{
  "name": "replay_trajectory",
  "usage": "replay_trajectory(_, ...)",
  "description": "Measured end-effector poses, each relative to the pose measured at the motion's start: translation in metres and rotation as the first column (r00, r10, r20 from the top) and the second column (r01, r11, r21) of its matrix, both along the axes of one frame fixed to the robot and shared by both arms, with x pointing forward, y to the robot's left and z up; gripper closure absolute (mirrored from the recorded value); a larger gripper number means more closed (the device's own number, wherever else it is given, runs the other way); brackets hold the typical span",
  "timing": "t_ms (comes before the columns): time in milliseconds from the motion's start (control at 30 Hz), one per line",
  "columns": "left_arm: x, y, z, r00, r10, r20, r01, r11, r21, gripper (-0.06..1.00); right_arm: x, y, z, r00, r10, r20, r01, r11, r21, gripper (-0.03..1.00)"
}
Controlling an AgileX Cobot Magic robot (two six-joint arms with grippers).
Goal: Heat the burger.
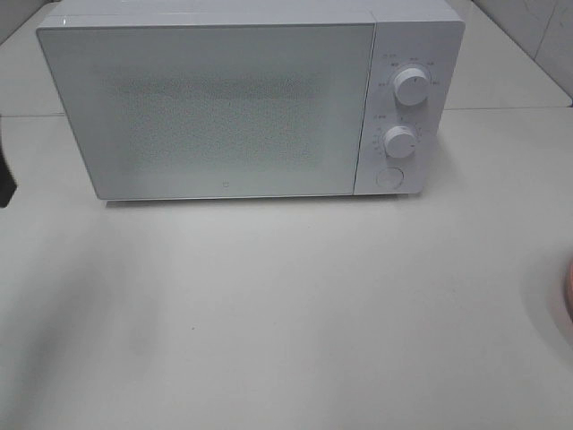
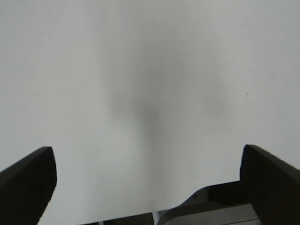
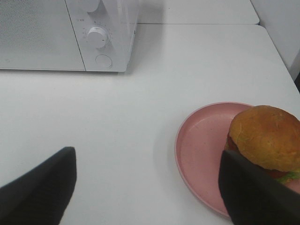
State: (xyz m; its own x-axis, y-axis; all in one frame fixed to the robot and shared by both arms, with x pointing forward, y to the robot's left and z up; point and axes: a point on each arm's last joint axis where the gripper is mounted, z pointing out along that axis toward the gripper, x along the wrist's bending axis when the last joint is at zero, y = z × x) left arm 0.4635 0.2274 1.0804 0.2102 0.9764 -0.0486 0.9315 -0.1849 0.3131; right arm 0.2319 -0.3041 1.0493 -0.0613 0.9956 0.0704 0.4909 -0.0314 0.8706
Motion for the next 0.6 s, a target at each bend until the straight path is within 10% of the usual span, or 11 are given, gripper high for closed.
replay_trajectory(300,-0.067,0.046,-0.022,0.992,0.126,0.026,-0.123,0.988,-0.092,-0.05,0.000,0.000,0.000,1.000,0.000,0.000,0.000,1.000,0.000,0.21)
replay_trajectory(600,-0.113,0.051,-0.023,0.986,0.066,0.152,-0.053,0.995,-0.089,-0.05,0.000,0.000,0.000,1.000,0.000,0.000,0.000,1.000,0.000,0.21)
